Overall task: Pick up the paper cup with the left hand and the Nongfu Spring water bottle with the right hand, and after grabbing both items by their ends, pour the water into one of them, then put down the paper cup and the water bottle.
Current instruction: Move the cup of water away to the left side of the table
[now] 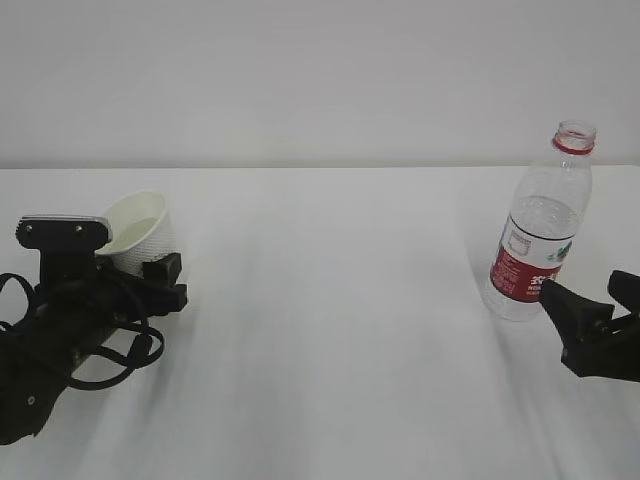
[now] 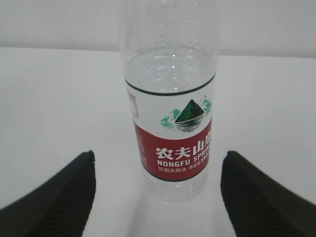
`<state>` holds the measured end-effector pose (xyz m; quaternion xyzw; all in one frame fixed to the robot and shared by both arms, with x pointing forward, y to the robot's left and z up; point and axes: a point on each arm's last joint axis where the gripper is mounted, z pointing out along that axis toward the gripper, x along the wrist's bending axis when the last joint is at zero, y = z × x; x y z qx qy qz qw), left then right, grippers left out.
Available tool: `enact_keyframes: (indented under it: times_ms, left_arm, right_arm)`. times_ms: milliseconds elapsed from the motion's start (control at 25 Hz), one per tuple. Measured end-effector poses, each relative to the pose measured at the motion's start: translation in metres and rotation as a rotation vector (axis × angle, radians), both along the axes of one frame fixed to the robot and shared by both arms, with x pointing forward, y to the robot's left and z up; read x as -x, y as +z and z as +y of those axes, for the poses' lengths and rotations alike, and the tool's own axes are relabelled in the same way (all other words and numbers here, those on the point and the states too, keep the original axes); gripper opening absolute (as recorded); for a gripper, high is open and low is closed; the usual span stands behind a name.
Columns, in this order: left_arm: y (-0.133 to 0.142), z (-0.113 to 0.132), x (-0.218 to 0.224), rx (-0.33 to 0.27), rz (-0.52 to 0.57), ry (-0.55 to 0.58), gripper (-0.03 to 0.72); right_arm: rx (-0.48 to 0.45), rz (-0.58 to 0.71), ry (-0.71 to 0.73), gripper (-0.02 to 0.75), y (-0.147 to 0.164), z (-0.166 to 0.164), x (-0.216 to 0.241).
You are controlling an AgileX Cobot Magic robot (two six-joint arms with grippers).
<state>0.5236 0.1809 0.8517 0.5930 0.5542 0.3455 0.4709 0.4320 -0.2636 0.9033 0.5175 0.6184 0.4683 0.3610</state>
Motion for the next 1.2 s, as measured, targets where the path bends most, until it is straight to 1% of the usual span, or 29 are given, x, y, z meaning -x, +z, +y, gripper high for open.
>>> enact_keyframes:
  times_ms: [280,400,600,1080,1200]
  left_arm:
    - [0.0000,0.0000,0.0000,0.000,0.000,0.000,0.495]
    - [0.0000,0.0000,0.0000,0.000,0.000,0.000,0.516]
    - [0.0000,0.0001,0.0000,0.000,0.000,0.002,0.577]
    - [0.0000,0.0001,0.0000,0.000,0.000,0.002,0.594]
    - [0.0009,0.0001,-0.0003,0.002,-0.011,0.002,0.633]
  right_arm:
    - [0.001,0.000,0.011,0.594,0.0000,0.0009,0.0002]
    - [0.000,0.000,0.012,0.594,0.0000,0.0010,0.0003]
    - [0.000,0.000,0.012,0.594,0.0000,0.0010,0.0003]
    - [0.000,0.000,0.014,0.594,0.0000,0.0012,0.0003]
    - [0.000,0.000,0.014,0.594,0.0000,0.0012,0.0003]
